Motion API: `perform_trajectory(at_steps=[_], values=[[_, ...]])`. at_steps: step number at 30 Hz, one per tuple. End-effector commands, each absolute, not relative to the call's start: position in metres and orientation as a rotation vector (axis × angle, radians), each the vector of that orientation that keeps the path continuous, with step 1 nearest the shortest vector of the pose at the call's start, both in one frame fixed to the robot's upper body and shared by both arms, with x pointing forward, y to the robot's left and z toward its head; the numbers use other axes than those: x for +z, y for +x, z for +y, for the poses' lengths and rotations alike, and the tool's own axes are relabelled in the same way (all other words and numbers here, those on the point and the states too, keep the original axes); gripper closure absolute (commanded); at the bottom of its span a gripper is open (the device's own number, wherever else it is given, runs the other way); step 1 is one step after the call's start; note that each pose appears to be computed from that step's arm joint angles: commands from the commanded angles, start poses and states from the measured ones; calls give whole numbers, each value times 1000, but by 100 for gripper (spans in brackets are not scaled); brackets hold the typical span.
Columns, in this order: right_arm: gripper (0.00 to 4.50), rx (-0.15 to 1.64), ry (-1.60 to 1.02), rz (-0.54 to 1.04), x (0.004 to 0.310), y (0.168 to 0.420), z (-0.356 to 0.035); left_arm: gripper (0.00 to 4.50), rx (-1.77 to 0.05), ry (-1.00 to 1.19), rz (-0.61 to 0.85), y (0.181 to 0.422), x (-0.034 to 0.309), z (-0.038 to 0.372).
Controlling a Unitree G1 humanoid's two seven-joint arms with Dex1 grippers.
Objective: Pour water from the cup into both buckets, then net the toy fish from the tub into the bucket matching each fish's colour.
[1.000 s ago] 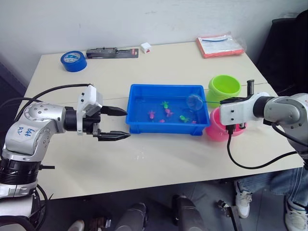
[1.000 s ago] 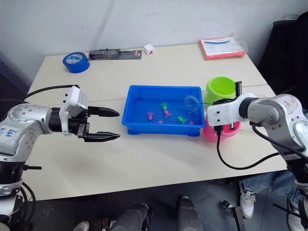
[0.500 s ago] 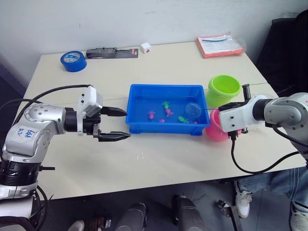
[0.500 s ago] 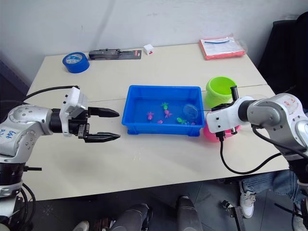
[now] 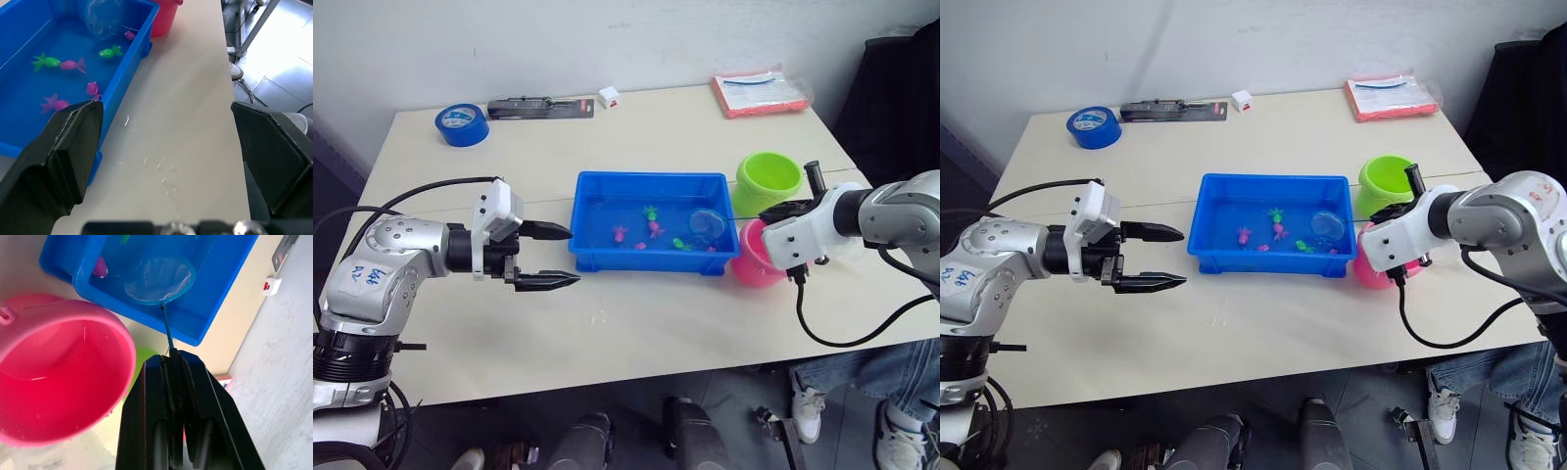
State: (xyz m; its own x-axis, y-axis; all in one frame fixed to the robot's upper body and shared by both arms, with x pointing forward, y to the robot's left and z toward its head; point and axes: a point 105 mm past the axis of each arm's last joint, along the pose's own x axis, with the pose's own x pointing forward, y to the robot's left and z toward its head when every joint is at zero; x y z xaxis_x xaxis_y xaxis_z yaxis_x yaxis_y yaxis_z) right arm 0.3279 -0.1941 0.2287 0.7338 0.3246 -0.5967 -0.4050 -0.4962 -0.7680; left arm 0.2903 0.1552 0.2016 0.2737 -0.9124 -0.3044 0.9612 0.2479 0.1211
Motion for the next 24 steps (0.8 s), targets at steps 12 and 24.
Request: perform_trajectory(at_steps=[12, 24], values=[[372, 1008, -2051, 87, 231, 322, -191, 0, -1281, 318, 110, 282, 214, 152], [372, 1157, -1573, 271, 218, 322, -177, 0, -1254, 305, 96, 278, 210, 149]])
